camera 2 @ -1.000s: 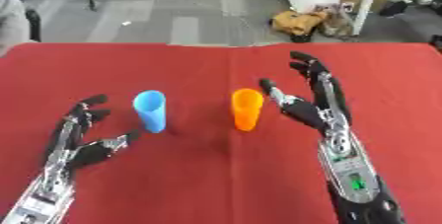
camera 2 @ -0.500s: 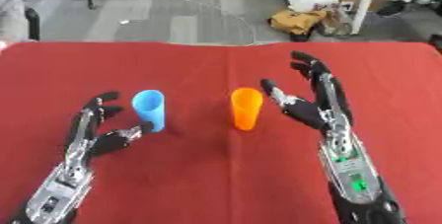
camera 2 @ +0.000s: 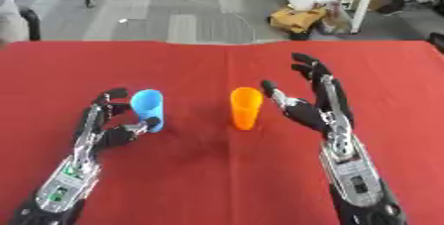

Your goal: Pour the contents of one cup into another cup.

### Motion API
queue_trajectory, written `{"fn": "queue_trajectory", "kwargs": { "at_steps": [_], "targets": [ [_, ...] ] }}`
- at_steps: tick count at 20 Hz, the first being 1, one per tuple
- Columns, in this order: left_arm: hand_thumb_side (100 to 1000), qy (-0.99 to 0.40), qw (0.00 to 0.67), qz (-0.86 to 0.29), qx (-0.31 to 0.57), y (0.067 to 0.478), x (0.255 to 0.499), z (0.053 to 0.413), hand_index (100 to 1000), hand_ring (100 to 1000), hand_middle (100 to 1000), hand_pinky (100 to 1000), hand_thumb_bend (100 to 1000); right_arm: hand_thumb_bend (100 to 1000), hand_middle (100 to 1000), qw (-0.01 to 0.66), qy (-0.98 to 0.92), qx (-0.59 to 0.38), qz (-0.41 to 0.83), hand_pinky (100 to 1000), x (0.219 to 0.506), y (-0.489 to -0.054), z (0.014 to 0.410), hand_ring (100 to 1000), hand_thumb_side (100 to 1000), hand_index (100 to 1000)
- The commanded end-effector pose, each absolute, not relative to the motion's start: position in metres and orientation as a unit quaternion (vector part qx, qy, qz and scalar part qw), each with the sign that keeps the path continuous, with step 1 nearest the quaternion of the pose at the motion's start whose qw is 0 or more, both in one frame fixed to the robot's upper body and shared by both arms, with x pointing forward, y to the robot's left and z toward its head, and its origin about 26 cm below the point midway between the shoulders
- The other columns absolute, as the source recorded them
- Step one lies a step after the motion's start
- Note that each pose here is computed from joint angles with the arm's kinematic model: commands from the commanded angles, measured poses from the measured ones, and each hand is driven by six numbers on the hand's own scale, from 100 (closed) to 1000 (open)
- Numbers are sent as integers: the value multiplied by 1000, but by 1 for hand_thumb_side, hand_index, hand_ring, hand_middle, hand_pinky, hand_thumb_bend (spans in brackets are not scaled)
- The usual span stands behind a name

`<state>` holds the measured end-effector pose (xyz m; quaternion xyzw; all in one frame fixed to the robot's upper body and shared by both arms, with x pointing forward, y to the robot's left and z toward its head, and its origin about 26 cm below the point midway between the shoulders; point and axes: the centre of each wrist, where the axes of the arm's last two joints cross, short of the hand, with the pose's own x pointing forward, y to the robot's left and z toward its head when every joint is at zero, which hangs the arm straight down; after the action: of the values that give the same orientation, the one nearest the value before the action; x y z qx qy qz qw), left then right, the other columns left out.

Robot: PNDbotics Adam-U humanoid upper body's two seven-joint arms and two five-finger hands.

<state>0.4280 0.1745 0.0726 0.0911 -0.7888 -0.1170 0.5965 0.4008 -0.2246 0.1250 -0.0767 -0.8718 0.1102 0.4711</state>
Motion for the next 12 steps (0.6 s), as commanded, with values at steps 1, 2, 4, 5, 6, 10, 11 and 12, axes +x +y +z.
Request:
{"fn": "queue_trajectory", "kwargs": {
  "at_steps": [1, 2, 4, 5, 6, 10, 11, 12],
  "targets": [
    [189, -797, 587, -116, 86, 174, 436, 86, 792, 669, 727, 799, 905, 571, 827, 458, -879, -73, 112, 949, 401, -224, 135, 846, 311, 841],
    [186, -797, 586, -118, 86, 174, 438, 87, 791, 668, 726, 798, 906, 571, 827, 458, -879, -73, 112, 949, 401, -224, 134, 846, 311, 841],
    [185, -797, 585, -122, 87, 175, 441, 88, 790, 666, 725, 796, 906, 571, 826, 458, -879, -72, 113, 949, 401, -223, 135, 845, 311, 840],
    [186, -798, 584, -123, 87, 175, 442, 88, 790, 666, 725, 796, 907, 571, 826, 458, -879, -72, 113, 949, 401, -223, 135, 845, 311, 840],
    [185, -798, 584, -125, 87, 175, 443, 88, 790, 666, 725, 796, 908, 571, 826, 458, -879, -72, 113, 949, 401, -223, 135, 845, 311, 840],
    [181, -799, 579, -132, 89, 175, 447, 91, 788, 665, 724, 795, 907, 571, 826, 457, -879, -70, 114, 949, 401, -222, 135, 845, 311, 839],
    [181, -800, 579, -133, 89, 175, 447, 91, 788, 665, 724, 795, 907, 571, 826, 457, -879, -70, 114, 949, 401, -222, 135, 845, 311, 839],
    [181, -800, 578, -134, 89, 175, 448, 91, 788, 665, 724, 795, 907, 571, 826, 457, -879, -70, 114, 949, 401, -222, 135, 845, 311, 839]
  ]
}}
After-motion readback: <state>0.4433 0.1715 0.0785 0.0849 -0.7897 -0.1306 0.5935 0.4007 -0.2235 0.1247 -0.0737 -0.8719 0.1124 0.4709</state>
